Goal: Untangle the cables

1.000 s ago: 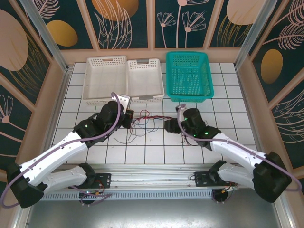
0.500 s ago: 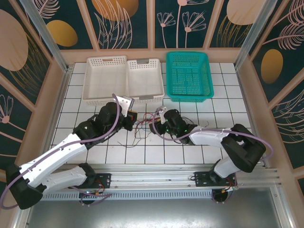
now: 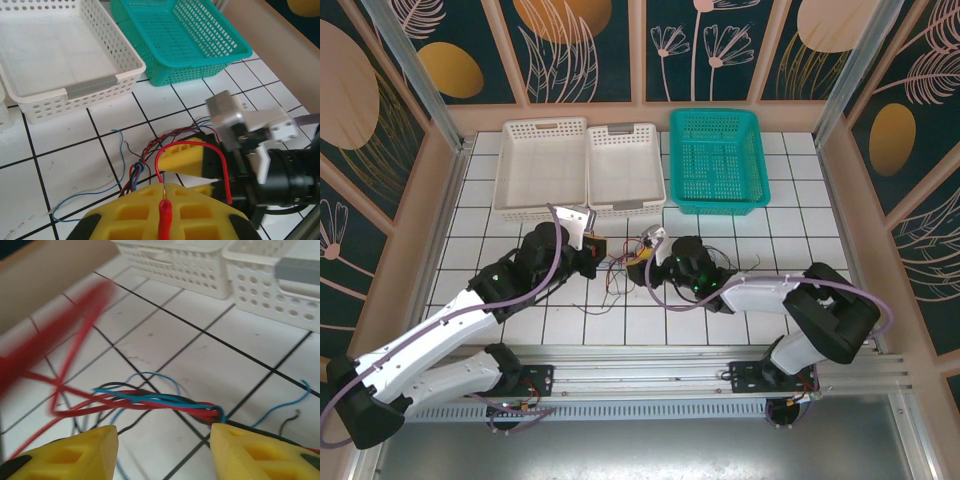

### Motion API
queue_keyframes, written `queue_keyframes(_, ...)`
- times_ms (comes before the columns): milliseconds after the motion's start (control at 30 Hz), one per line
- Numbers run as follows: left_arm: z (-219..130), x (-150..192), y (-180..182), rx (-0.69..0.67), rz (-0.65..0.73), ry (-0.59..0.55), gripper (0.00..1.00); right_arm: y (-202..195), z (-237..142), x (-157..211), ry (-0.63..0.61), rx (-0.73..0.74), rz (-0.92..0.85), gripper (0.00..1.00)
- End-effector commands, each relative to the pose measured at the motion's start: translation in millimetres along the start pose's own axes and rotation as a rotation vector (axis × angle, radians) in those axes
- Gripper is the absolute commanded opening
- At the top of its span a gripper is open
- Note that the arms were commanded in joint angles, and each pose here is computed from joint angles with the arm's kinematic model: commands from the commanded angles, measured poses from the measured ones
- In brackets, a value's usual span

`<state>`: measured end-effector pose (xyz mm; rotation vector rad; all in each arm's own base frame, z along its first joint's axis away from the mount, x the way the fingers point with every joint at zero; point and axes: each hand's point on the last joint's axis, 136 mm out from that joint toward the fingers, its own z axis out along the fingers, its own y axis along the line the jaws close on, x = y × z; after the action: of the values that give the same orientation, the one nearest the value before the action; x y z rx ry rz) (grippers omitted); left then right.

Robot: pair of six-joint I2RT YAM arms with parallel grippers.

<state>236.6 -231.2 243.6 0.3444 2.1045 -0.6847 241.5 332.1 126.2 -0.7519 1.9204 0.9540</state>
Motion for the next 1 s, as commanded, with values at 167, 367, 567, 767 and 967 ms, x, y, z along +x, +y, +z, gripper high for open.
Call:
queue_keyframes(167,5.9,-7.5,-2.5,0.016,-0.038,-0.039,0.00,41.3,-31.7,-26.0,-0.064,-0.245,0.107,0.54)
queue_keyframes(367,7.3,-11.2,-8.2,0.041,-0.049,-0.042,0.00,43.9,-14.2,-35.9,-0.052,-0.286,0.208,0.54)
queue_keyframes(567,5.3,-10.7,-9.3,0.051,-0.056,-0.044,0.00,37.7,1.4,-44.4,-0.068,-0.278,0.294,0.51)
queue_keyframes(767,5.4,-5.8,-7.7,0.054,-0.063,-0.039,0.00,24.0,4.5,-52.5,-0.104,-0.202,0.303,0.41)
queue_keyframes(967,6.9,-2.2,-6.7,0.053,-0.067,-0.033,0.00,20.8,5.9,-58.0,-0.118,-0.192,0.313,0.19)
